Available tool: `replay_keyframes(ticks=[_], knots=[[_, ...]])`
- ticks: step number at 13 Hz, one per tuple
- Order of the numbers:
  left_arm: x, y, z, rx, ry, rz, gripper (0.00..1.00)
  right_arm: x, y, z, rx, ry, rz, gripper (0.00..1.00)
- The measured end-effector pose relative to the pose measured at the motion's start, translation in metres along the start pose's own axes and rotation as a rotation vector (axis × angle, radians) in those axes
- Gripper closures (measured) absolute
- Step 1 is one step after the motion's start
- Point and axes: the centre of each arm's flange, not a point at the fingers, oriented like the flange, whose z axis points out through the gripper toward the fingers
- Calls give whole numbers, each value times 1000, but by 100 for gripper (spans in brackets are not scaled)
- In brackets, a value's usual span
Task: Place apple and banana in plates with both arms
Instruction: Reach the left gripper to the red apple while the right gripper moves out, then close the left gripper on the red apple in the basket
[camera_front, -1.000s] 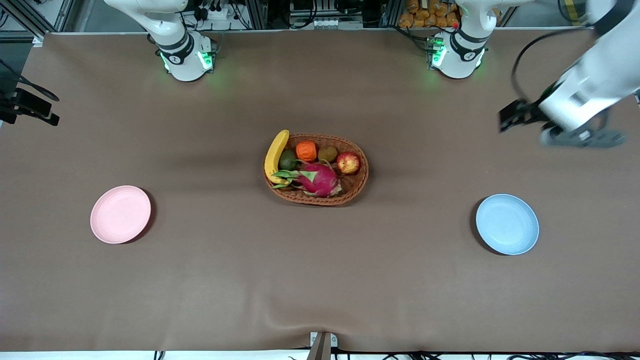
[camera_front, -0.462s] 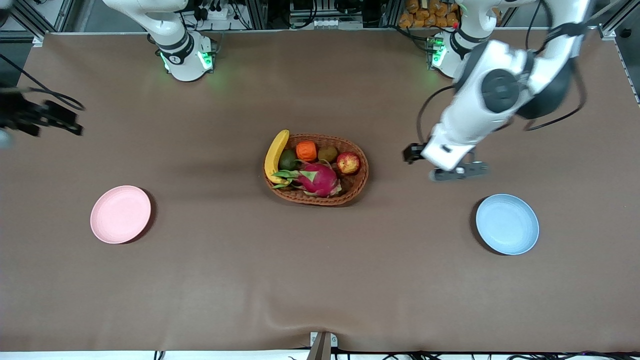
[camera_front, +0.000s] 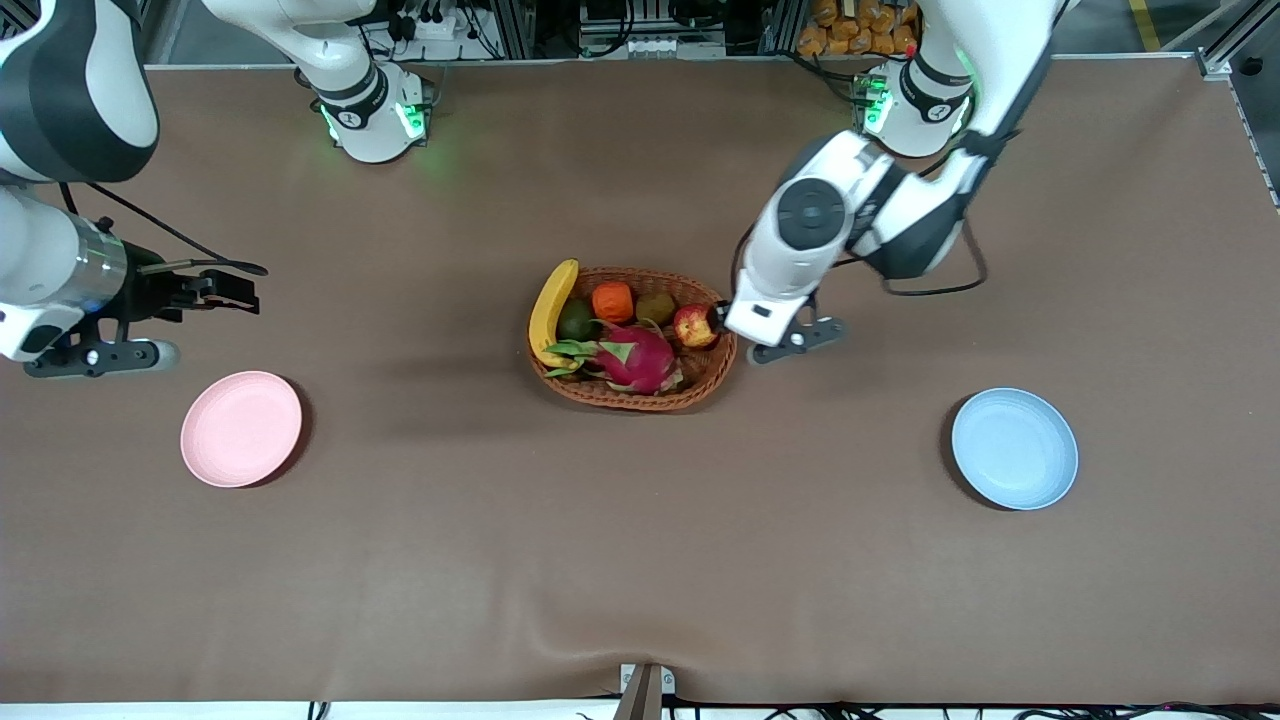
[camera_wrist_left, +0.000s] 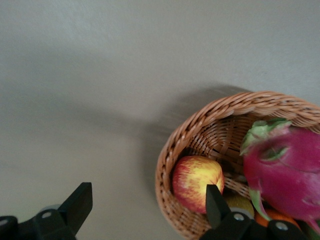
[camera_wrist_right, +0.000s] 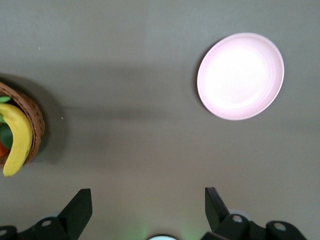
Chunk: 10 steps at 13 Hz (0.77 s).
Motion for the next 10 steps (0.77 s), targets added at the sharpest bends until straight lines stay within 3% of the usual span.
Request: replay_keyframes(ticks=[3,7,10], knots=[[-24,24,36,29,28,-56,0,-2,0,-1,2,-11,0,0],[-30,52,55,5,9,-123,0,-4,-1,0,12,-25,-1,0],[-35,63,70,24,37,-142,0,-4,-3,1,30,-28,-2,0]])
